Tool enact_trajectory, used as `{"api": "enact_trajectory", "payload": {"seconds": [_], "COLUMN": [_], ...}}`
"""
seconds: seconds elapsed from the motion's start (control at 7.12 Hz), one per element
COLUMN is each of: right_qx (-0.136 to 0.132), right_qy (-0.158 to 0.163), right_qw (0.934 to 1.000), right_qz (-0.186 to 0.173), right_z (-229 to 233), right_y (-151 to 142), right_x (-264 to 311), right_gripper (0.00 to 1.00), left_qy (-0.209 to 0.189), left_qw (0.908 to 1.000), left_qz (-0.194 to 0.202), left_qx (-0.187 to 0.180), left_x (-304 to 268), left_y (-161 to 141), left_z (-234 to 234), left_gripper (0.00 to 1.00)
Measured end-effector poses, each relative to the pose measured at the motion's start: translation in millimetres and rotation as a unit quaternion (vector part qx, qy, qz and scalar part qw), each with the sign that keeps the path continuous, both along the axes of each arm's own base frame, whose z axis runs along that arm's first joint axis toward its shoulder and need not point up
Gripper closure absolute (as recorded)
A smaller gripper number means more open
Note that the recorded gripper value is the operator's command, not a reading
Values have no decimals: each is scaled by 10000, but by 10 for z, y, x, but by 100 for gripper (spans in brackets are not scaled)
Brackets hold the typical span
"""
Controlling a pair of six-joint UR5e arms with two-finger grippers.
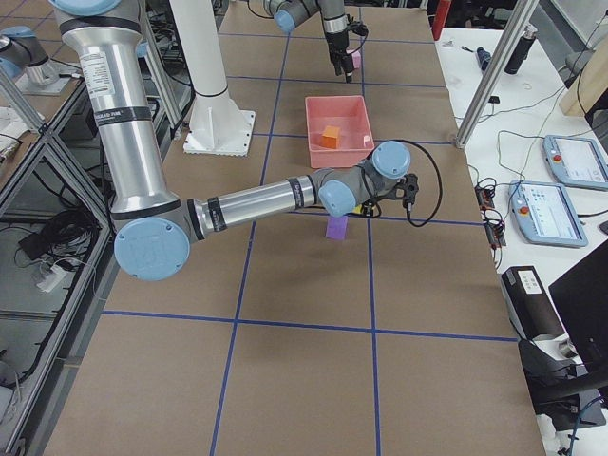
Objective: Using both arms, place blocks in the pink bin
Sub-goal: 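Lower the yellow cube into the bin while the left gripper nears the lavender cube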
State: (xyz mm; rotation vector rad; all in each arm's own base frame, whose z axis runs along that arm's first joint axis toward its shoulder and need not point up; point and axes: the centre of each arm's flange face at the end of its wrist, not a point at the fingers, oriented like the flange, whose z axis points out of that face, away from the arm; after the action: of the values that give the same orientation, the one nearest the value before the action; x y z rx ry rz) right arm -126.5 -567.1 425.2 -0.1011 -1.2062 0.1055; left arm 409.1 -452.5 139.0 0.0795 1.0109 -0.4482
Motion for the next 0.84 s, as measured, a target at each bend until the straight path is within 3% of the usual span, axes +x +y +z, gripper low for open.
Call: {"api": "enact_trajectory", "payload": {"seconds": [0.14, 0.42, 0.84], "right_qx": [-105, -161, 63], "right_qy": [-172, -147, 463], "right_qw": [9998, 9998, 9988], "right_qz": [-40, -49, 114], "right_z": [-505, -1319, -2165], "right_y": [-63, -43, 142], "right_x": [-206, -880, -1937], "right_gripper": [100, 100, 100], "left_qy": [-270, -897, -1576], "left_qw": [9988, 9887, 9721], "left_qz": [216, 855, 1309], "left_qx": [353, 843, 1144], "left_x": [-379, -1247, -2059], "left_y": [-21, -323, -611], "left_z": [355, 1210, 2115], "left_gripper": [0, 0, 0]}}
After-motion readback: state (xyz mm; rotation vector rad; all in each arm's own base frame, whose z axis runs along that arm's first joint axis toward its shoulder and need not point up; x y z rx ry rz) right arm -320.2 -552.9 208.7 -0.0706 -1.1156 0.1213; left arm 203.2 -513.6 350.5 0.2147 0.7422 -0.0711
